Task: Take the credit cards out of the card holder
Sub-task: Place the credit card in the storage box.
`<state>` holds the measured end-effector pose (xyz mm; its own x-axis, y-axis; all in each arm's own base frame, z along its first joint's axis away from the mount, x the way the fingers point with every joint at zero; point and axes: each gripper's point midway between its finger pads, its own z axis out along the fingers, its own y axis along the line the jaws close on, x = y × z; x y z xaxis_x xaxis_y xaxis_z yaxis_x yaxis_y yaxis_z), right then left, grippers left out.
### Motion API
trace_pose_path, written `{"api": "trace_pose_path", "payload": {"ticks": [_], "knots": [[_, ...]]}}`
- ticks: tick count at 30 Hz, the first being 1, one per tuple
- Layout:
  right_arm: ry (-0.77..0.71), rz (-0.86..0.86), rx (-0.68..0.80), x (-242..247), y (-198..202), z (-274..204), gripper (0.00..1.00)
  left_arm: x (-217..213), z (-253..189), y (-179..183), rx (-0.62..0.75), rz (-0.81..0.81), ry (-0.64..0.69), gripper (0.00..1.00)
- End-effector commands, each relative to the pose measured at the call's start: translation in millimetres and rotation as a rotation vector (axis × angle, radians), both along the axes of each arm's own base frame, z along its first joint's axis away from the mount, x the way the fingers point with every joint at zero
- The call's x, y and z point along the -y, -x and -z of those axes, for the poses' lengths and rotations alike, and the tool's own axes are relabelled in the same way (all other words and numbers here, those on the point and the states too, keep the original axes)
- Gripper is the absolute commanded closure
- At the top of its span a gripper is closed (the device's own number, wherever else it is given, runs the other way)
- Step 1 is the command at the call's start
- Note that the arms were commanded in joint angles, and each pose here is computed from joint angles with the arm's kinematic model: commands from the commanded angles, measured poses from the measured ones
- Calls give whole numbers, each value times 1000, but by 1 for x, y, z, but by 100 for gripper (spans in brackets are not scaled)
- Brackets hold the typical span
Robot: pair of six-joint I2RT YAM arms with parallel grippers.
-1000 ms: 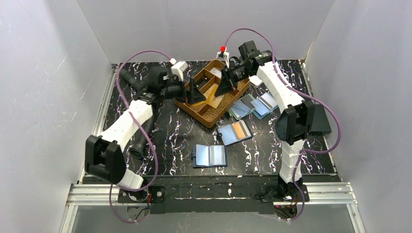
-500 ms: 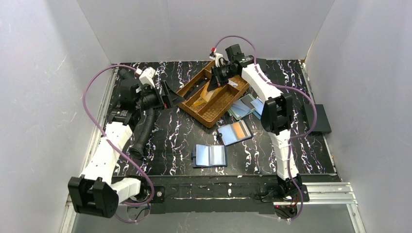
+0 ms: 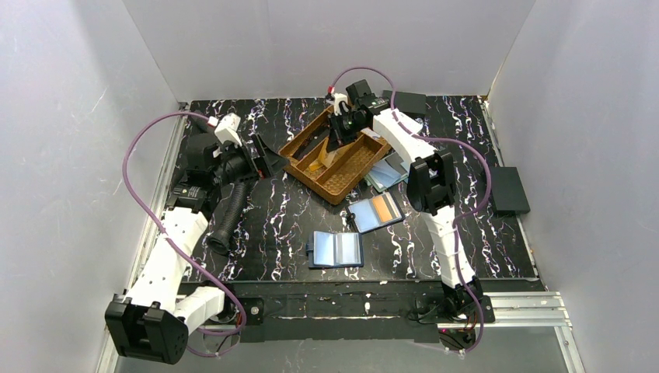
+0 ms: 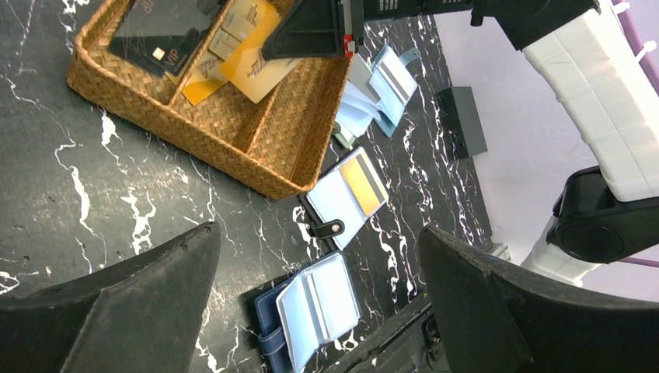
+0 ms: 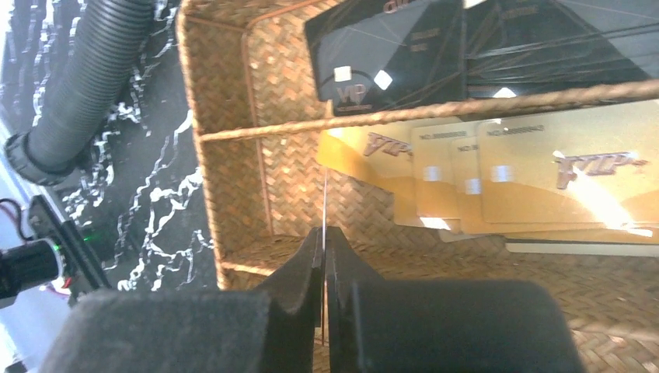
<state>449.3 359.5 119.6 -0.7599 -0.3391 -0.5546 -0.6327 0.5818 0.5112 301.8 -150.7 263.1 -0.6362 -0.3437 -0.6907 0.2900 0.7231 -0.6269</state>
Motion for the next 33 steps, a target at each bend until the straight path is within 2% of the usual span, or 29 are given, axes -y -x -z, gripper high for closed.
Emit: {"api": "trace_pose_path", "payload": {"ticks": [1,4,7,9,15,18,22,27,33], "knots": [[47,62,100,6,-28,-3,90,3,-2,11,-4,13,33,2],[97,97,133,12,-38,4,77,5,-3,15,-2,23,50,2],[158,145,217,23,-54,-5,53,4,-3,18,-8,9,71,2],[193,169,273,32,-62,-16,46,5,-2,19,-20,-2,105,2],[230,142,439,52,-64,-72,39,13,-2,22,-66,13,231,2],[205,-2,501,55,-37,-105,33,19,-1,27,-101,47,267,2],[130,-202,538,60,18,-145,28,25,5,36,-168,89,292,2],[114,-259,538,86,65,-169,22,30,5,56,-163,108,274,2],[19,-220,452,129,92,-185,20,50,13,86,-139,189,170,2]]}}
